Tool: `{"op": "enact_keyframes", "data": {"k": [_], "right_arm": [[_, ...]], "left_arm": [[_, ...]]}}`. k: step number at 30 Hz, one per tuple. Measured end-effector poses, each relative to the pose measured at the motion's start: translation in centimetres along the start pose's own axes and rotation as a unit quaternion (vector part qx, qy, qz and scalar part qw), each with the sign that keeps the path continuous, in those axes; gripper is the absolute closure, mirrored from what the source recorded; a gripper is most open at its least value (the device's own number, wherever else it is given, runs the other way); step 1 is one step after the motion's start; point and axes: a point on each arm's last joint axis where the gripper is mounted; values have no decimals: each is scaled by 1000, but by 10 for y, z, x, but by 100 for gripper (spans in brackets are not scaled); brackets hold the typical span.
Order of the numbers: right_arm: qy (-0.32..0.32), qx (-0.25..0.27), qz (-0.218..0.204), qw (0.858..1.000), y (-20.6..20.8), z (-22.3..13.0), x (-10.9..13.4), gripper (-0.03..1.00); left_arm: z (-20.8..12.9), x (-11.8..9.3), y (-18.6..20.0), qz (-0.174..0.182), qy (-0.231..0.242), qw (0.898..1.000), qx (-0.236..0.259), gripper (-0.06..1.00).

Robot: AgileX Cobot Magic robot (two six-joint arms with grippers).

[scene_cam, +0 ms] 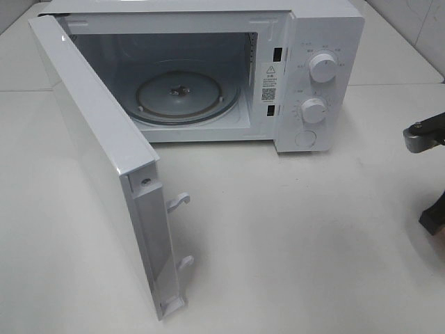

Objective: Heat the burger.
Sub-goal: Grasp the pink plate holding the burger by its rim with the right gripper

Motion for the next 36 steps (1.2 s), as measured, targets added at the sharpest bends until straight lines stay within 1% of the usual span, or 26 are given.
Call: {"op": "enact_keyframes", "data": {"k": [1,2,3,4,5,6,7,8,9,10,11,12,13,14,21,23,28,36], "right_arm": [[-4,-8,4,1000,0,1,1,80],[-4,-8,4,1000,0,1,1,80],[-11,-14,10,1000,0,2,2,70],[-13,-17,12,1000,0,3,2,63],[-13,-17,12,1000,0,3,2,63],[-16,-21,14,1000,0,4,3,47],[-15,-21,14,1000,-1,3,3,27],[-15,-21,14,1000,-1,3,3,27],[-16,-21,15,1000,-1,3,3,12],[-16,-21,15,1000,-1,3,3,12],[-14,-21,14,1000,-1,3,3,7],[-14,-21,14,1000,-1,3,3,7],[-13,-21,15,1000,-1,3,3,2],[-12,-22,15,1000,-1,3,3,0],[-3,-35,7,999,-2,4,2,-1],[-2,-41,6,999,-6,2,2,0],[-24,-60,3,998,-21,-11,-7,2],[-42,-88,5,995,-31,-16,-10,7]], "left_arm": [[0,0,0,0,0,1000,0,-5],[0,0,0,0,0,1000,0,-5],[0,0,0,0,0,1000,0,-5],[0,0,0,0,0,1000,0,-5],[0,0,0,0,0,1000,0,-5],[0,0,0,0,0,1000,0,-5],[0,0,0,0,0,1000,0,-5],[0,0,0,0,0,1000,0,-5],[0,0,0,0,0,1000,0,-5],[0,0,0,0,0,1000,0,-5],[0,0,0,0,0,1000,0,-5],[0,0,0,0,0,1000,0,-5],[0,0,0,0,0,1000,0,-5],[0,0,0,0,0,1000,0,-5],[0,0,0,0,0,1000,0,-5],[0,0,0,0,0,1000,0,-5],[0,0,0,1,0,1000,0,-5],[0,0,0,1,-1,1000,0,-5]]}}
Point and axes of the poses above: a point on each arm's last joint axis where the gripper is mounted, y pointing back along that axis away from the gripper, x along the wrist's bending axis when the last joint is at zero, z = x × y, and after that the axes turned 4 degrees about y, right-handed
